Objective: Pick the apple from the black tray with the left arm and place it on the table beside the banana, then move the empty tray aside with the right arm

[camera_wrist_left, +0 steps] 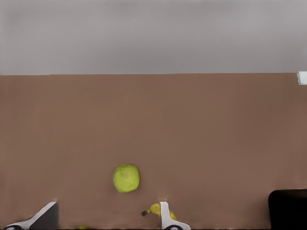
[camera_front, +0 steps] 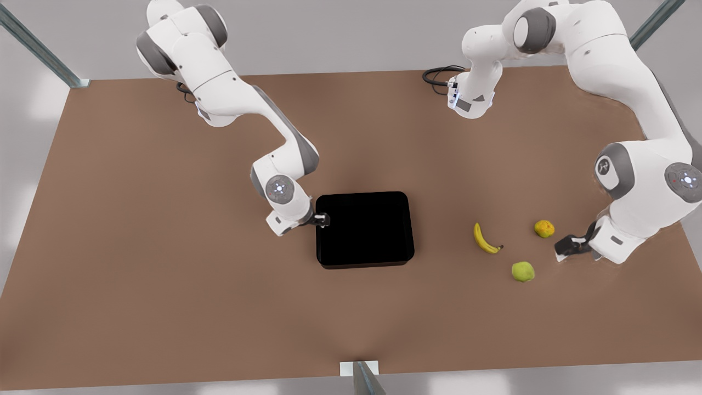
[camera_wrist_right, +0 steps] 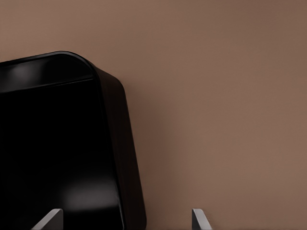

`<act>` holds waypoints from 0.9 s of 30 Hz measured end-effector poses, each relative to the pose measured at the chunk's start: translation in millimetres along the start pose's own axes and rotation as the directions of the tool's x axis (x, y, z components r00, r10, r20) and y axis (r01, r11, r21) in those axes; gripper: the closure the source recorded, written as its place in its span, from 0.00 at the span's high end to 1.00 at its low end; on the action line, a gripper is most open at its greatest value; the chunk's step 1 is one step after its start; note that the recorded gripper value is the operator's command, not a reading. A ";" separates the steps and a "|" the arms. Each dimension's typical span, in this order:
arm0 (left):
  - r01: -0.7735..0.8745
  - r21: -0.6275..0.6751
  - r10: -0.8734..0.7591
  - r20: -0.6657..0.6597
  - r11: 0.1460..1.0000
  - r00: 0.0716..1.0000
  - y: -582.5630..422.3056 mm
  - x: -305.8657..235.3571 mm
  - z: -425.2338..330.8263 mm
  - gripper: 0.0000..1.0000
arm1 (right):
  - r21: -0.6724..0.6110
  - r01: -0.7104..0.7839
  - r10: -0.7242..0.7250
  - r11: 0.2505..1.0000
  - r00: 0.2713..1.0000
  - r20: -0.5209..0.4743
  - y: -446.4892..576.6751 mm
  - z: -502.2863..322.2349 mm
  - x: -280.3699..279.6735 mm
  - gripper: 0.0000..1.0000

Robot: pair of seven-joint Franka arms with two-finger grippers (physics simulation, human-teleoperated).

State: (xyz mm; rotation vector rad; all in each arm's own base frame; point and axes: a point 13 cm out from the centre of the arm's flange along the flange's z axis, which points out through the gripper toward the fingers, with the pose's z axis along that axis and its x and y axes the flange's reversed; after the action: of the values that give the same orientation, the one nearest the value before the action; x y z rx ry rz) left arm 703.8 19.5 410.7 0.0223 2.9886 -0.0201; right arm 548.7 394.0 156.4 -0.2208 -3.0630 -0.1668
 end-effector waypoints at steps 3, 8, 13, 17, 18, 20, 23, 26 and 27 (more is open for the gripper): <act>-0.014 -0.010 0.013 -0.067 1.000 0.998 -2.4 48.0 -21.2 1.00 | -0.012 0.003 -0.003 1.000 1.000 -0.007 12.1 8.9 9.5 1.00; -0.028 -0.022 0.025 -0.136 0.999 0.990 -1.1 65.6 -10.5 1.00 | 0.009 -0.012 0.013 1.000 0.999 -0.039 -8.2 44.1 1.6 0.99; -0.035 -0.026 0.031 -0.160 0.999 0.987 0.2 70.2 -6.7 1.00 | 0.013 0.017 -0.017 1.000 0.999 -0.046 -6.9 61.3 -1.5 0.97; -0.038 -0.026 0.033 -0.169 0.999 0.985 0.6 71.8 -4.3 1.00 | 0.011 0.036 -0.036 0.999 0.998 -0.046 -5.1 62.9 -1.5 0.82; -0.039 -0.026 0.034 -0.171 0.999 0.985 0.7 72.0 -3.4 1.00 | 0.012 0.039 -0.039 0.999 0.998 -0.048 -5.6 64.8 -1.2 0.79; -0.041 -0.026 0.035 -0.174 0.999 0.984 0.8 72.3 -2.2 1.00 | 0.015 0.044 -0.044 0.999 0.998 -0.054 -6.9 69.6 -0.3 0.67; -0.042 -0.027 0.037 -0.176 0.999 0.984 1.0 72.6 -1.7 1.00 | 0.012 0.052 -0.051 0.999 0.997 -0.054 -5.9 70.2 -1.4 0.42; -0.044 -0.027 0.038 -0.178 0.999 0.983 1.2 72.7 -0.9 1.00 | 0.007 0.059 -0.059 0.998 0.997 -0.050 -4.0 68.1 -3.1 0.22; -0.044 -0.027 0.039 -0.178 0.999 0.983 1.2 72.8 -0.7 1.00 | 0.000 0.063 -0.063 0.998 0.997 -0.042 -0.5 63.5 -6.4 0.18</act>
State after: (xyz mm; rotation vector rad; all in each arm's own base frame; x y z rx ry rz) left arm 631.8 21.7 400.3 0.0874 3.1654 0.0342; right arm 551.3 399.8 92.9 -0.1197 -3.0300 -0.1702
